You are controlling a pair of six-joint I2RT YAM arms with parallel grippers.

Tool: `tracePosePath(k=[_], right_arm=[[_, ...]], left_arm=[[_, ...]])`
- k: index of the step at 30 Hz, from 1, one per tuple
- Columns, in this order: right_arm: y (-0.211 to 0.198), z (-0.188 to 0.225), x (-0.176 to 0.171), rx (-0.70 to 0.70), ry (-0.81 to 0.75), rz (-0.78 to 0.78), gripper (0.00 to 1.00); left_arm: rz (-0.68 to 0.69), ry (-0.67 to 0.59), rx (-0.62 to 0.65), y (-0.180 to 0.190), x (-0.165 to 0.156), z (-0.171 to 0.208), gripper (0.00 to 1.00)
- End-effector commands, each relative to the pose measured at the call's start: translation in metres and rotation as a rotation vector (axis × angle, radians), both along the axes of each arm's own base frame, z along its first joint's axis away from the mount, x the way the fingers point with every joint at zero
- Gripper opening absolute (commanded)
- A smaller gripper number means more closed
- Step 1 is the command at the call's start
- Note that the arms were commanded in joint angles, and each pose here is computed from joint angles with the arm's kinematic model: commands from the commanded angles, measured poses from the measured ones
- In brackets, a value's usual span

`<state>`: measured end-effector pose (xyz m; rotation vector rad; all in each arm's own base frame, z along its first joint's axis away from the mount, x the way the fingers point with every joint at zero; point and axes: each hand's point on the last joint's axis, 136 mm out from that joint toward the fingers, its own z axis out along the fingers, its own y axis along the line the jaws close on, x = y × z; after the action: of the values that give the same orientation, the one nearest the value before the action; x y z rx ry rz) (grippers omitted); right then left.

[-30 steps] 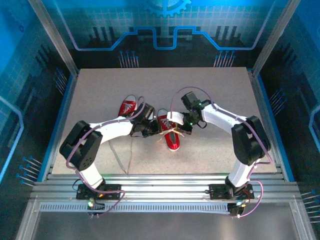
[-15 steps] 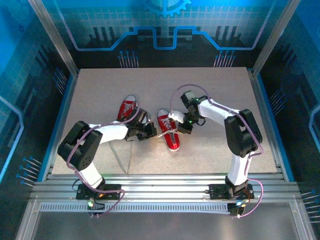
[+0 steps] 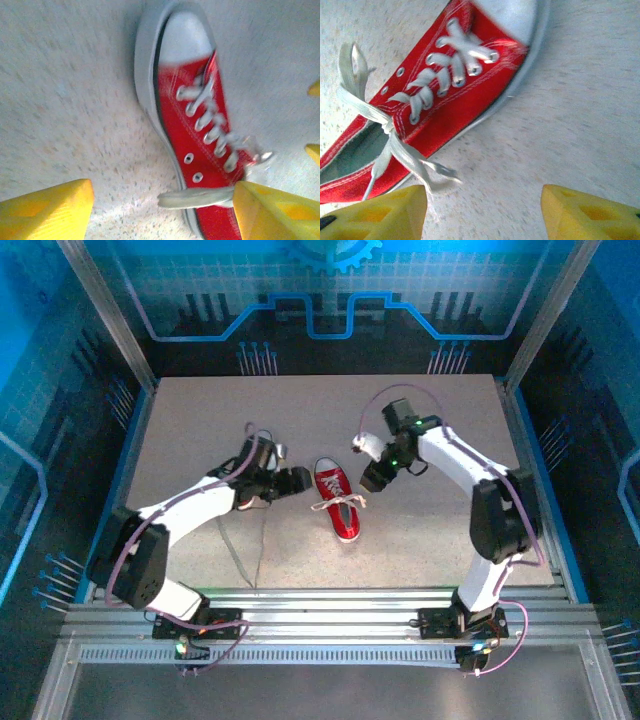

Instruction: Tie the shoes

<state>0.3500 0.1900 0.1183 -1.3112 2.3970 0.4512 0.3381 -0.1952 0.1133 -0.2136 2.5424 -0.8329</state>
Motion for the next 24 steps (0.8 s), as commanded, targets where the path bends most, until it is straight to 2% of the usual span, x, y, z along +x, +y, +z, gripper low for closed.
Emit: tracePosePath(k=[1,6,9,11,17,20,24], right_arm=[[-0.009,0.040,-0.001,0.055,-0.028,-0.100,0.62],[-0.006,0.044,-0.006,0.093,-0.002,-0.228,0.61],[0.013,0.040,-0.012,0.095,0.009,-0.254,0.58],[0.039,0.038,-0.020,0.082,0.014,-0.214,0.56],[0.128,0.011,-0.040,-0.012,0.009,-0.066,0.56],[0.165,-0.011,-0.045,-0.044,0.024,-0.021,0.56],[0.184,-0.048,-0.041,-0.104,0.080,-0.025,0.54]], left_arm=[[0.034,-0.032,0.076,0.036,0.003,0.017,0.75],[0.132,-0.042,0.204,0.090,0.011,0.024,0.76],[0.168,-0.033,0.330,0.123,0.015,0.026,0.80],[0.194,-0.015,0.386,0.143,0.018,0.024,0.85],[0.276,0.053,0.350,0.180,0.024,0.009,0.89],[0.231,0.079,0.344,0.179,0.030,-0.002,0.90],[0.159,0.138,0.280,0.164,0.033,-0.021,0.87]])
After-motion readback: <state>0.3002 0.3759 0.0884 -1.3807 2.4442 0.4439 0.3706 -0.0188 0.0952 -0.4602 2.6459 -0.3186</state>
